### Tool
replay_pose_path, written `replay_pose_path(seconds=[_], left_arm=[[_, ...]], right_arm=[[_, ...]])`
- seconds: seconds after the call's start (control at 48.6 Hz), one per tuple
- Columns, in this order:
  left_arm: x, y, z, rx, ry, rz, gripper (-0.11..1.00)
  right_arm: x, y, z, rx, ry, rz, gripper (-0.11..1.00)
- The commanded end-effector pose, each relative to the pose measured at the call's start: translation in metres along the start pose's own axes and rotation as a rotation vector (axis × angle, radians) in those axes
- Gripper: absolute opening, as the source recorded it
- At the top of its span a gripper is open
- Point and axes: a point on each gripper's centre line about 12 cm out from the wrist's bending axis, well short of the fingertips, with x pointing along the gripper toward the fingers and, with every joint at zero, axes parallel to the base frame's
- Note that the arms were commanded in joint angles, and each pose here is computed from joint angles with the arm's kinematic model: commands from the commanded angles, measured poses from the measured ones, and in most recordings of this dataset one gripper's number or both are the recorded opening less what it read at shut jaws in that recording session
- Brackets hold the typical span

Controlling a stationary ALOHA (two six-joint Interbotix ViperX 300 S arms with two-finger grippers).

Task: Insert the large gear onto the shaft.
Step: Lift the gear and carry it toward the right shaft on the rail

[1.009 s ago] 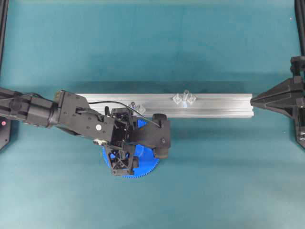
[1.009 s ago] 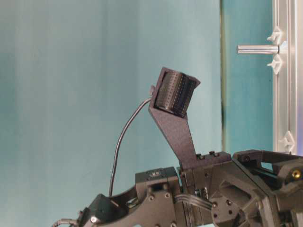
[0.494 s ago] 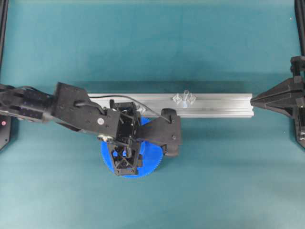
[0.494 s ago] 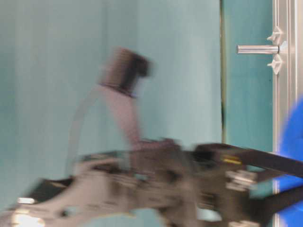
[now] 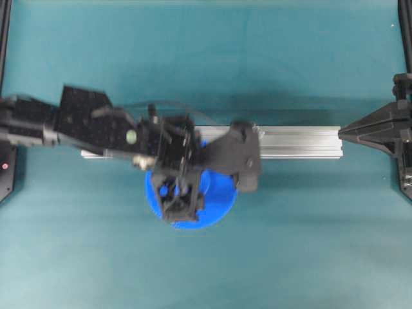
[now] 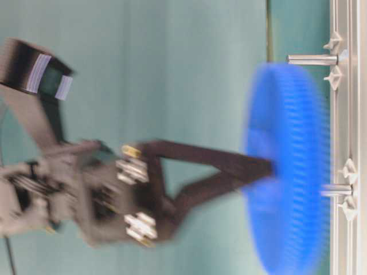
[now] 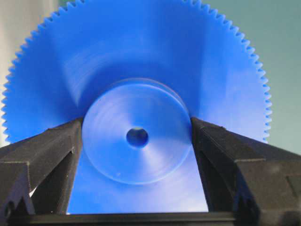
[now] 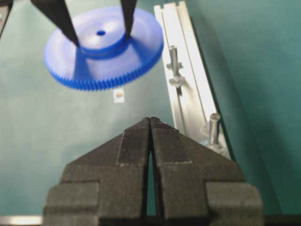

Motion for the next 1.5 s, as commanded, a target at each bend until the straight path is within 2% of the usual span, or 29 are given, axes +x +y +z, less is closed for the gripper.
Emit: replay_pose_path(seconds=[0.0,0.371,0.72,1.173,1.482], left_arm=[[-0.045,0.001,0.016,0.014,-0.113,-0.008,0.76],[-0.061,0.026,0.029,0.002,-0.154,0.016,0.76],[-0.068,0.057,0.046,0.046,-0.190,0.054,0.76],[-0.070,0.070,0.077,0.096,-0.123,0.067,0.76],[-0.044,0.086,0.084,0.107,-0.089,0.077,0.76]], right_arm=[[0.000,0.000,0.004,0.008,-0.016,0.000,0.04],[0.000,0.000,0.004,0.008,-0.016,0.000,0.04],[0.001,0.000,0.003,0.009,-0.017,-0.001,0.04],[0.000,-0.001,0.004,0.008,-0.030,-0.003,0.04],[-0.004,-0.001,0.005,0.007,-0.049,-0.001,0.04]])
